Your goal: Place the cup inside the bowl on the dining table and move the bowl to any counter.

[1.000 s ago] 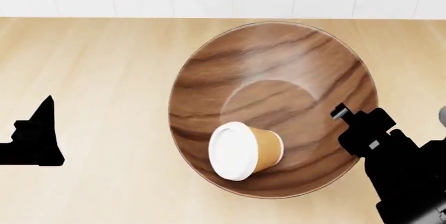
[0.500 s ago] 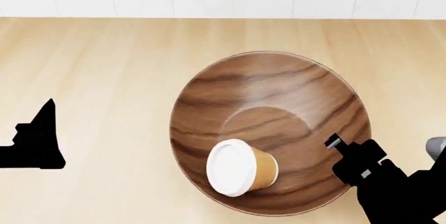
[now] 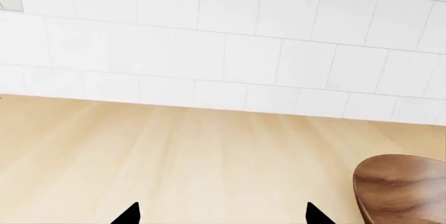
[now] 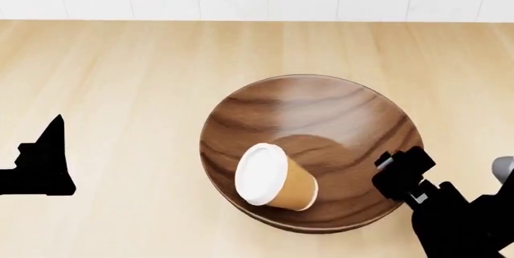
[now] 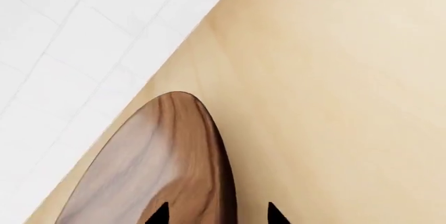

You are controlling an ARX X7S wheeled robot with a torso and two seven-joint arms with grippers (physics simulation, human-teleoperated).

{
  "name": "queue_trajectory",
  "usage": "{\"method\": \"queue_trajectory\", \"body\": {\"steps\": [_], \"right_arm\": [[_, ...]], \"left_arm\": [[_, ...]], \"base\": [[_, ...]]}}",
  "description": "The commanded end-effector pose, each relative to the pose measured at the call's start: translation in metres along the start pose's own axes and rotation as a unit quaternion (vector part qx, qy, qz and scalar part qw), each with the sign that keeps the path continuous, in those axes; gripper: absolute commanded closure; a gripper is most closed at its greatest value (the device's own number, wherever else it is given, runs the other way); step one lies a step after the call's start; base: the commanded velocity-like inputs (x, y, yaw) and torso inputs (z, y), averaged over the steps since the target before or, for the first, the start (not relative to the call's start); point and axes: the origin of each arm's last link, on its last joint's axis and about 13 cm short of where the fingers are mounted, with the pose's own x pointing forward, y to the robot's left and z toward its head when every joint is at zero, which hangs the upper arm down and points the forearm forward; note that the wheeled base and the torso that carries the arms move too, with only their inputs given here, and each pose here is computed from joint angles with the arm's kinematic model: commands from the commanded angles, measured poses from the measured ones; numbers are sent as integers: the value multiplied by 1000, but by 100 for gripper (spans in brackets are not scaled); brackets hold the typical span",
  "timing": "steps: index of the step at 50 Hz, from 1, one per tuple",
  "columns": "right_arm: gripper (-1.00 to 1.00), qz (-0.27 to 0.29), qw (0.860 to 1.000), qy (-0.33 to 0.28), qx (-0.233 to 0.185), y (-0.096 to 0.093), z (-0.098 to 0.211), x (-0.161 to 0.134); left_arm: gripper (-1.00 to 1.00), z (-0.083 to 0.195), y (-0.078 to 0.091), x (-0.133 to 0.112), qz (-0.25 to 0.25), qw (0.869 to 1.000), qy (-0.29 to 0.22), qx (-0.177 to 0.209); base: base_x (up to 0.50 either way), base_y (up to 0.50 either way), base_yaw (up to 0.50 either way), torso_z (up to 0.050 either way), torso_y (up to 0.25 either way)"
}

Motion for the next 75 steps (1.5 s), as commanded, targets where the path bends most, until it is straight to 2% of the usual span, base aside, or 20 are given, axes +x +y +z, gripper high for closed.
{"method": "queue_trajectory", "body": {"steps": [1, 10, 13, 17, 18, 20, 24, 27, 30, 33, 34, 36, 37, 38, 42, 50, 60, 68, 75], "right_arm": [[-100, 8, 1000, -12, 3, 4, 3, -3], [-100, 18, 999, -35, 4, 6, 11, -7], [-100, 24, 999, -44, -12, 9, 14, -9], [-100, 23, 995, -71, -62, 12, 19, -12], [-100, 24, 992, -82, -90, 13, 21, -14], [-100, 26, 988, -91, -122, 15, 23, -16], [-100, 29, 979, -105, -172, 18, 25, -19], [-100, 27, 955, -130, -266, 21, 27, -22], [-100, 35, 946, -136, -291, 20, 28, -23], [-100, 42, 929, -138, -342, 19, 28, -25], [-100, 39, 918, -140, -368, 19, 28, -25], [-100, 37, 909, -142, -390, 18, 28, -26], [-100, 41, 911, -149, -382, 18, 29, -26], [-100, 44, 900, -153, -406, 16, 29, -26], [-100, 54, 900, -162, -401, 13, 31, -26], [-100, 77, 899, -170, -397, 22, 37, -34], [-100, 95, 891, -187, -403, 43, 54, -48], [-100, 100, 884, -210, -406, 64, 76, -59], [-100, 107, 879, -218, -411, 80, 91, -59]], "left_arm": [[-100, 0, 1, 1, 5, 1000, -8, -1], [-100, -1, -1, 2, 2, 1000, -6, -1], [-100, -1, -2, 2, 2, 1000, -6, -1], [-100, -1, 0, 1, 2, 1000, -7, -2], [-100, -1, -1, 1, 1, 1000, -7, -2], [-100, -1, -2, 1, 1, 1000, -7, -3], [-100, -1, -4, 2, 1, 1000, -7, -4], [-100, 0, -5, 2, 0, 1000, -7, -5], [-100, 1, -2, 0, 1, 1000, -8, -5], [-100, 1, -3, 1, 3, 1000, -5, -6], [-100, 0, -3, 1, 6, 1000, -1, -7], [-100, 1, -3, 1, 5, 1000, 1, -6], [-100, 3, -4, 0, 2, 1000, -1, -5], [-100, 3, -5, -1, 1, 1000, -1, -5], [-100, 4, -5, 0, 2, 1000, 1, -3], [-100, 11, -7, -1, 1, 1000, 1, 2], [-100, 30, -14, -4, 1, 1000, -10, 15], [-100, 62, -24, 5, -10, 999, -27, 24], [-100, 90, -23, 8, -7, 999, -43, 18]], "base": [[0, 0, 0, 0, 0], [0, 0, 0, 0, 0], [0, 0, 0, 0, 0], [0, 0, 0, 0, 0], [0, 0, 0, 0, 0], [0, 0, 0, 0, 0], [0, 0, 0, 0, 0], [0, 0, 0, 0, 0], [0, 0, 0, 0, 0], [0, 0, 0, 0, 0], [0, 0, 0, 0, 0], [0, 0, 0, 0, 0], [0, 0, 0, 0, 0], [0, 0, 0, 0, 0], [0, 0, 0, 0, 0], [0, 0, 0, 0, 0], [0, 0, 0, 0, 0], [0, 0, 0, 0, 0], [0, 0, 0, 0, 0]]}}
